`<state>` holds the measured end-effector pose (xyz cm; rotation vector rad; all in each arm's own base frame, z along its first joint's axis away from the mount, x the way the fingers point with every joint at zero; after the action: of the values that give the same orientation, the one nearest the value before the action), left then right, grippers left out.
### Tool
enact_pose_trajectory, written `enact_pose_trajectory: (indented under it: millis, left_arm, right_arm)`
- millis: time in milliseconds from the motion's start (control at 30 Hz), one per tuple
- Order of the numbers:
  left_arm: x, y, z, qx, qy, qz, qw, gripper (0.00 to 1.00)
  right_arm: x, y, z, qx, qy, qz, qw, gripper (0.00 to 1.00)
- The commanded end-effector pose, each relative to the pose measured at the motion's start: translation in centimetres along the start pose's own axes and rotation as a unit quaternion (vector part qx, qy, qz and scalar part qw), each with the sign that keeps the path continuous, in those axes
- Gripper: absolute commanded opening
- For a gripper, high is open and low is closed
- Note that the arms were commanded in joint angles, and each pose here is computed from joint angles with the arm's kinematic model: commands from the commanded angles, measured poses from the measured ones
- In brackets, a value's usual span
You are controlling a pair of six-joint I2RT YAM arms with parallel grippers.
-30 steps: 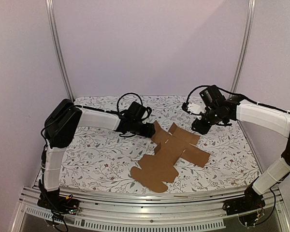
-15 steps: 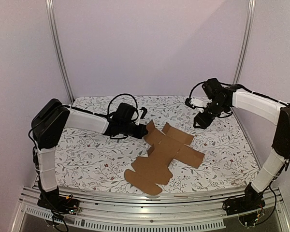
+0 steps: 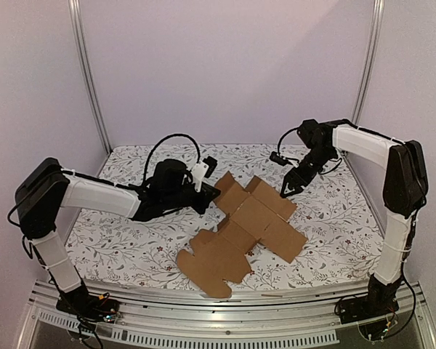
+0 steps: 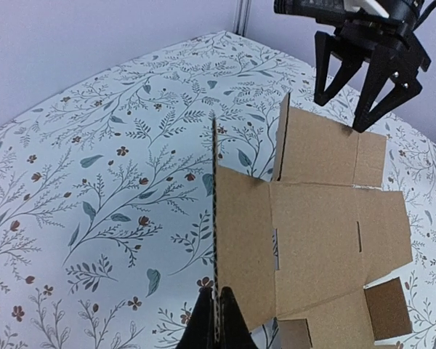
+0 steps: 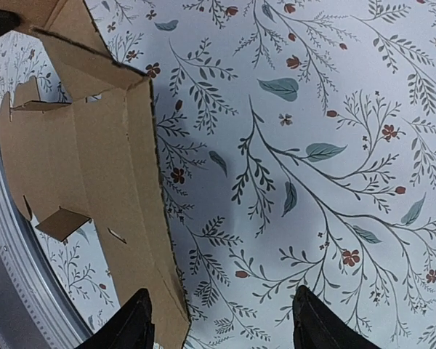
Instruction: Fold the paper box
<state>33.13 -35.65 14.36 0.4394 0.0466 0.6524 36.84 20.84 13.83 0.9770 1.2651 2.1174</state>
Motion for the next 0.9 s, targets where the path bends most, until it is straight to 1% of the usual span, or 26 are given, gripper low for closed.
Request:
enact_pose_trajectory:
  millis: [0,100,200,333,400,567,633,733,867]
  left_arm:
    - [0.3,1.2,1.5,-0.035,-0.019,0.024,0.999,0.0]
    - [0.3,1.6,1.6,-0.039,-0.018,0.027,0.999,0.0]
    - [0.4,1.9,1.8,-0.046,-0.018,0.031,0.998,0.0]
    - [0.4,2.3,2.0,-0.055,-0.017,0.035,0.998,0.0]
    - [0.4,2.3,2.0,-0.054,-0.017,0.034,0.998,0.0]
    - [0.2,2.4,2.0,-0.056,-0.016,0.032,0.998,0.0]
    - [0.2,2.4,2.0,-0.056,-0.016,0.032,0.998,0.0]
    - [0.2,2.5,2.1,-0.058,-0.015,0.034,0.998,0.0]
    - [0.4,2.7,2.2,-0.062,-0.013,0.039,0.997,0.0]
  right_arm:
    - [1.7,-0.2,-0.5,0.016,-0.005,0.058,0.998,0.62]
    - [2.4,-0.6,-0.8,0.023,-0.013,0.087,0.996,0.57]
    - [3.0,-1.1,-0.8,0.026,-0.021,0.119,0.992,0.5]
    - [3.1,-1.4,-0.1,0.021,-0.025,0.13,0.991,0.43]
    - [3.1,-1.3,0.5,0.015,-0.026,0.132,0.991,0.37]
    - [3.0,-1.3,1.5,0.001,-0.027,0.135,0.99,0.26]
    - [3.0,-1.3,1.8,-0.002,-0.028,0.136,0.99,0.17]
    - [3.0,-1.3,1.8,-0.002,-0.028,0.137,0.99,0.01]
    - [2.8,-1.4,1.4,0.005,-0.025,0.123,0.992,0.0]
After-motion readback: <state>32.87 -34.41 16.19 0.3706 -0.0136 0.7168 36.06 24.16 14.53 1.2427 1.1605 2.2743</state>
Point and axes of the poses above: each gripper's point midway between its finger pads, its own y axis back along the fingers, its own x axis along the line the jaws close on, z = x × y, the point moved 2 cm from there along y, back along the fingers, and after that the axes turned 12 degrees about -y, right-handed, at the moved point
